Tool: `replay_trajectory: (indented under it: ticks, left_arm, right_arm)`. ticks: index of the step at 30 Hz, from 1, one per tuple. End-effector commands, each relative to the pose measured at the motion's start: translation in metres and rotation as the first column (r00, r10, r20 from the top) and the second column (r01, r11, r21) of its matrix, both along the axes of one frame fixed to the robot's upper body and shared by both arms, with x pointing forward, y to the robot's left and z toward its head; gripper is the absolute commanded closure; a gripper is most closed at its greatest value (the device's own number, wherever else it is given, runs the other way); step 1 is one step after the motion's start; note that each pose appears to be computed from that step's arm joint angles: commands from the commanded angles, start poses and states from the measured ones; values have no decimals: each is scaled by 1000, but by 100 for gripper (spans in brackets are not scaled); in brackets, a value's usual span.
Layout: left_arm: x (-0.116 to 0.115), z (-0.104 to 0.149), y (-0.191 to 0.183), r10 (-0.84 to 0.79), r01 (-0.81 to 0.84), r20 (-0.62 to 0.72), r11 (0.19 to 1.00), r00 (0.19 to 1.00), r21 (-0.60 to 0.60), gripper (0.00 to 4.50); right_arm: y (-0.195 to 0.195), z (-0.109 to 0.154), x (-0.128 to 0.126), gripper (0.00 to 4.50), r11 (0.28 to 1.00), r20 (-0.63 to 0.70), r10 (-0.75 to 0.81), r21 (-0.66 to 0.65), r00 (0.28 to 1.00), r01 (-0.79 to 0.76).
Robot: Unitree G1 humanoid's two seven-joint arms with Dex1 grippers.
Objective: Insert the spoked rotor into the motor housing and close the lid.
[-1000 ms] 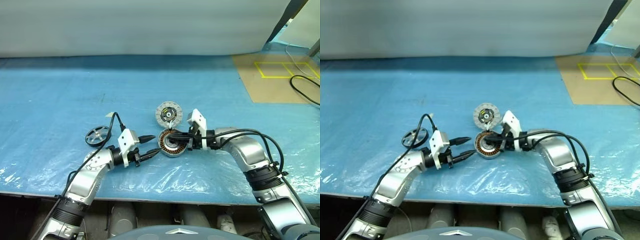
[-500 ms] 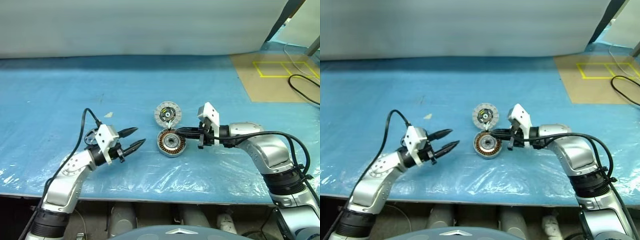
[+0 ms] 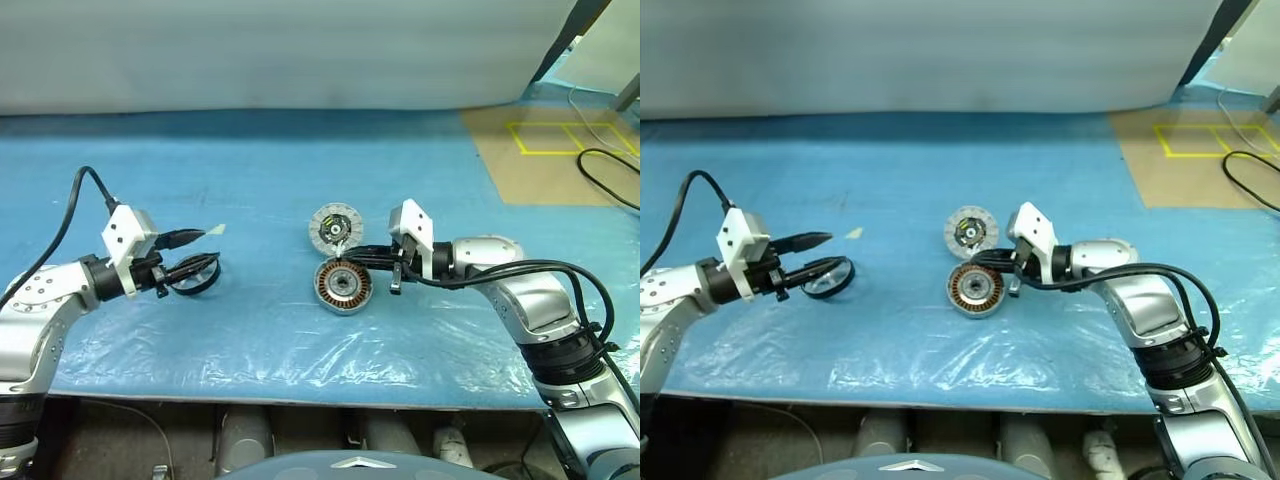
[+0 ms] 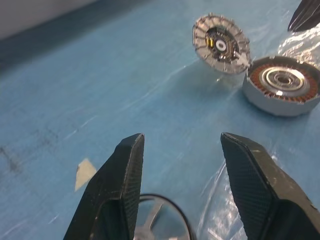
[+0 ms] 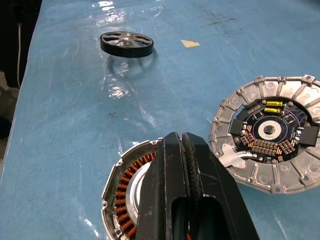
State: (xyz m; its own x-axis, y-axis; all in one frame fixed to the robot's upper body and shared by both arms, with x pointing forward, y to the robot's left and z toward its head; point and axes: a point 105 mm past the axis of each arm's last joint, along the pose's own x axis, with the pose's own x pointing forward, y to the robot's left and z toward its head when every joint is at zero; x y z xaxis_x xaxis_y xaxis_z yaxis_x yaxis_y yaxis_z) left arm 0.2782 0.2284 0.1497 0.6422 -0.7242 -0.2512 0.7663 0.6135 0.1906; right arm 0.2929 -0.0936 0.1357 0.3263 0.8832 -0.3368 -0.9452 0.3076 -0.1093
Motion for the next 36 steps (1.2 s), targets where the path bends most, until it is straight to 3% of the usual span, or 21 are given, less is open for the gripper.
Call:
replay_trajectory:
  ticks: [1,6,9,15,27,36]
  left_arm:
    - [6,17,16,-27,26,15,996,1000,83,190]
    - [16,18,31,-103,113,-60,973,993,204,190]
    - [21,20,30,-161,181,-109,962,981,203,190]
    - [33,1,27,-228,274,-186,920,956,279,190]
    - [53,-12,32,-225,348,-308,829,924,438,190]
    - [59,-22,20,-281,414,-337,796,899,442,190]
  right_arm:
    - [-5,10,-4,447,999,48,31,-13,998,-30]
    - [-23,8,-7,447,997,62,43,-62,997,-39]
    - [-26,11,-17,447,996,76,88,-39,993,-85]
    - [-21,6,-24,447,994,68,111,-23,991,-109]
    - [-19,1,-21,447,998,80,63,-27,995,-61]
    - [-22,-5,-21,447,999,78,34,-37,996,-31]
